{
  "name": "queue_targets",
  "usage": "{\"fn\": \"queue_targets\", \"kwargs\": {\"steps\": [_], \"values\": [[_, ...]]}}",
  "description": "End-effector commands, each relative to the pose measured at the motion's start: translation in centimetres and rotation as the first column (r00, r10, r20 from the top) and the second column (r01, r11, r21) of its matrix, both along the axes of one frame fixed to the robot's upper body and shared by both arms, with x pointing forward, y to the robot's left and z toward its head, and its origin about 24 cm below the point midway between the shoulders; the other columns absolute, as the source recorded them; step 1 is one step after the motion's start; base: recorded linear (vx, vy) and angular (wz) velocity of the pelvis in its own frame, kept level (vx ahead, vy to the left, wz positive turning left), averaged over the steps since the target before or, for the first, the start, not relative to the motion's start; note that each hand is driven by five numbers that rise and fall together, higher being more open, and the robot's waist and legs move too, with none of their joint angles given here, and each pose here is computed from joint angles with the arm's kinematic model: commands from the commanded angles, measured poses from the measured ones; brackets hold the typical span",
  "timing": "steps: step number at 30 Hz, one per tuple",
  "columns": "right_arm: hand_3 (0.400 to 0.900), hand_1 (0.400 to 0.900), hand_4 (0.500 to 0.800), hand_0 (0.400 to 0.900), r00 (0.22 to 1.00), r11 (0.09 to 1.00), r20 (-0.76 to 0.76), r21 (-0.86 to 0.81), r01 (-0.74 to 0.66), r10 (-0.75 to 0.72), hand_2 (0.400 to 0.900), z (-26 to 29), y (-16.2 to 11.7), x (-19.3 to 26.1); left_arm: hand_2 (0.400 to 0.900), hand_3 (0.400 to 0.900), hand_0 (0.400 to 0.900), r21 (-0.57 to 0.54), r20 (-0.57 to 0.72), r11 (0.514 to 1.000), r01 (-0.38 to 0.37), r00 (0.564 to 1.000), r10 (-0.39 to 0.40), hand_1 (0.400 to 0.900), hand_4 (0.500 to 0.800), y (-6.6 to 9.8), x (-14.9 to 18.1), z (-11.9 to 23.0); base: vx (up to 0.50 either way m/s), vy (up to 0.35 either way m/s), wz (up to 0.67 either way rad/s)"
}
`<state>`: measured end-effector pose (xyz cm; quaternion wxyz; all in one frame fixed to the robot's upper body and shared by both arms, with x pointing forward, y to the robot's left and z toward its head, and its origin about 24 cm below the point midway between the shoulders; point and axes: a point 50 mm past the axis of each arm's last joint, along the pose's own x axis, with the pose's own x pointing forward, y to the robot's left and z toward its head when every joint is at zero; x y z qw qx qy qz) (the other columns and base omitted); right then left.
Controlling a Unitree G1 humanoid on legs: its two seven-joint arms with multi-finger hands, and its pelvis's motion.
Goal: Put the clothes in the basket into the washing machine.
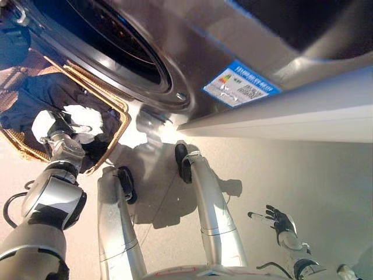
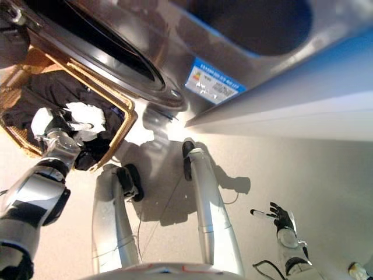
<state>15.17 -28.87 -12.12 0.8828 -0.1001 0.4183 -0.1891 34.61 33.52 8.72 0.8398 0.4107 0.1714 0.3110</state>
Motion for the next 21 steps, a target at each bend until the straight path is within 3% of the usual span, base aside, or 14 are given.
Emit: {"fn": "queue_targets", "kwargs": {"steps": [1, 5, 8, 11, 12, 15, 17, 18, 19, 21], "values": [[0.9, 0.9, 0.8, 0.9, 0.993, 0.986, -0.095, -0.158, 0.061, -0.076, 0.9, 1.0, -4.7, -3.0, 0.4, 0.4, 0.4, -0.009, 0.09, 0.999, 0.032, 0.995, -0.031, 0.4, 0.5, -0.8, 0.9, 1.3, 0.013, -0.013, 0.19], [0.9, 0.9, 0.8, 0.9, 0.993, 0.985, -0.095, -0.165, 0.053, -0.069, 0.9, 1.1, -4.7, -2.7, 0.4, 0.4, 0.4, -0.036, 0.109, 0.999, 0.036, 0.994, -0.032, 0.4, 0.5, -1.1, 1.0, 1.1, 0.025, -0.027, 0.18], [0.9, 0.9, 0.8, 0.9, 0.993, 0.986, -0.103, -0.161, 0.033, -0.05, 0.9, 0.9, -4.3, -2.4, 0.4, 0.4, 0.4, -0.153, 0.154, 0.987, 0.047, 0.988, -0.023, 0.4, 0.5, -1.7, 1.0, 0.3, 0.066, -0.022, 0.08], [0.9, 0.9, 0.8, 0.9, 0.994, 0.986, -0.101, -0.162, 0.027, -0.044, 0.9, 1.0, -4.3, -2.2, 0.4, 0.4, 0.4, -0.343, 0.284, 0.934, 0.1, 0.959, 0.001, 0.4, 0.5, -2.7, 1.7, 0.7, 0.068, 0.009, 0.05], [0.9, 0.9, 0.8, 0.9, 0.994, 0.986, -0.1, -0.165, 0.037, -0.054, 0.9, 1.0, -4.5, -2.3, 0.4, 0.4, 0.4, -0.408, 0.356, 0.901, 0.149, 0.935, 0.007, 0.4, 0.5, -3.3, 2.1, 1.3, 0.074, 0.009, 0.14], [0.9, 0.9, 0.8, 0.9, 0.991, 0.984, -0.101, -0.165, 0.066, -0.084, 0.9, 1.1, -4.9, -2.9, 0.4, 0.4, 0.4, -0.639, 0.546, 0.702, 0.315, 0.828, 0.126, 0.4, 0.5, -4.8, 2.7, 2.0, 0.077, 0.003, 0.15], [0.9, 0.9, 0.8, 0.9, 0.987, 0.982, -0.118, -0.166, 0.086, -0.107, 0.9, 1.0, -5.3, -3.6, 0.4, 0.4, 0.4, -0.699, 0.611, 0.582, 0.416, 0.77, 0.184, 0.4, 0.5, -6.4, 3.3, 2.3, 0.028, -0.009, 0.14], [0.9, 0.9, 0.8, 0.9, 0.985, 0.982, -0.133, -0.167, 0.089, -0.112, 0.9, 0.9, -5.3, -4.1, 0.4, 0.4, 0.4, -0.703, 0.617, 0.56, 0.439, 0.767, 0.174, 0.4, 0.5, -7.0, 3.4, 2.3, -0.025, -0.01, 0.12], [0.9, 0.9, 0.8, 0.9, 0.983, 0.982, -0.142, -0.165, 0.089, -0.113, 0.9, 0.8, -5.4, -4.3, 0.4, 0.4, 0.4, -0.719, 0.633, 0.507, 0.476, 0.749, 0.195, 0.4, 0.5, -7.7, 3.7, 2.4, 0.067, -0.01, -0.03], [0.9, 0.9, 0.8, 0.9, 0.981, 0.982, -0.154, -0.163, 0.092, -0.118, 0.9, 0.8, -5.5, -4.7, 0.4, 0.4, 0.4, -0.725, 0.636, 0.481, 0.493, 0.748, 0.192, 0.4, 0.5, -8.4, 3.8, 2.3, 0.037, -0.007, -0.05]]}}
